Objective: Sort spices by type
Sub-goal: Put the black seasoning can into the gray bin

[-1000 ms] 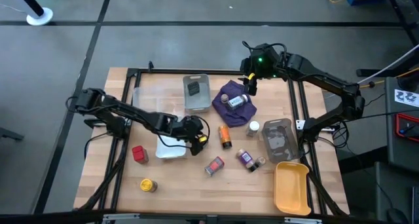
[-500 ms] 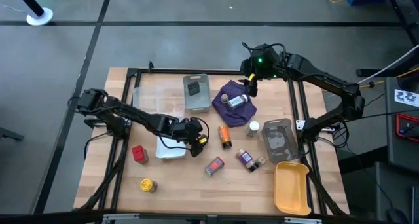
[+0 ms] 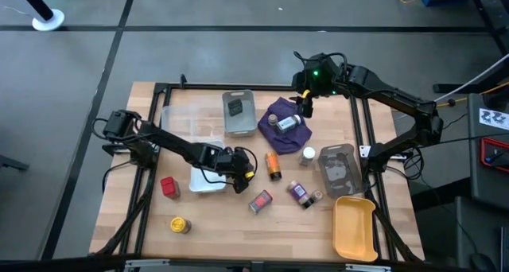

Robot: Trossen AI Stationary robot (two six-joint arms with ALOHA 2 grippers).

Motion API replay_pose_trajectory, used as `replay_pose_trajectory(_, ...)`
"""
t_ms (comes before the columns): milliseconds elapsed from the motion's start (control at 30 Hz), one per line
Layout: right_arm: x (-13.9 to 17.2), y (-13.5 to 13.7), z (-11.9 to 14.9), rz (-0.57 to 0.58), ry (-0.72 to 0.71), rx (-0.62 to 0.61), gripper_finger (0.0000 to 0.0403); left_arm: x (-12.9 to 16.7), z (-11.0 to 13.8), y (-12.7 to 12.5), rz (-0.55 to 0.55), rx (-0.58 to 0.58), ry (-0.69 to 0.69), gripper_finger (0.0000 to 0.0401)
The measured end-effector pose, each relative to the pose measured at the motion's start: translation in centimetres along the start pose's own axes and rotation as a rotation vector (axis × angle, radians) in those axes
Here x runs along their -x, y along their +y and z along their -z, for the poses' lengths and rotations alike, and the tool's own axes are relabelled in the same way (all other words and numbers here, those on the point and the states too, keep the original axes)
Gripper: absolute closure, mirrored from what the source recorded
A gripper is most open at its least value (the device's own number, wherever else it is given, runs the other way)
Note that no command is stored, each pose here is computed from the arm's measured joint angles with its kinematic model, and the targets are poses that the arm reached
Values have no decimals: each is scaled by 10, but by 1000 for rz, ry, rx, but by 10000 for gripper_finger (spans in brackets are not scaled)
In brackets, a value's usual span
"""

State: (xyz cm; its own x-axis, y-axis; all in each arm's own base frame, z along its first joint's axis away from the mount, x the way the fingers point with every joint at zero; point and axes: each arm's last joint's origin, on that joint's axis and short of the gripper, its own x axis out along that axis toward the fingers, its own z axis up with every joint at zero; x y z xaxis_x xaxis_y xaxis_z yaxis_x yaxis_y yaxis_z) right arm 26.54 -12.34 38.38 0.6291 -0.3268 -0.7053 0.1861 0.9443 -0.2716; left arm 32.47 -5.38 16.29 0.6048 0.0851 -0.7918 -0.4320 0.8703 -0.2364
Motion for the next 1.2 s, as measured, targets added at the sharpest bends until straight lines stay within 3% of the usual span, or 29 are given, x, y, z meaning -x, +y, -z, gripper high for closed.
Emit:
replay_pose_trajectory(233, 0, 0, 0, 0, 0, 3, 160, 4, -2, 0, 4, -5, -6, 292)
replay_pose_trajectory(467, 0, 0, 0, 0, 0, 3, 160, 28, -18, 7, 55, 34, -54, 293)
replay_pose_trajectory(767, 0, 0, 0, 0, 0, 3, 160, 80, -57, 38, 74, 15, -254, 293)
replay_pose_trajectory(1000, 0, 0, 0, 0, 0, 3, 160, 97, -81, 85, -64, -44, -355, 292)
replay_pose_trajectory(1200, 0, 0, 0, 0, 0, -14, 160, 88, -89, 126, -202, -63, -300, 291)
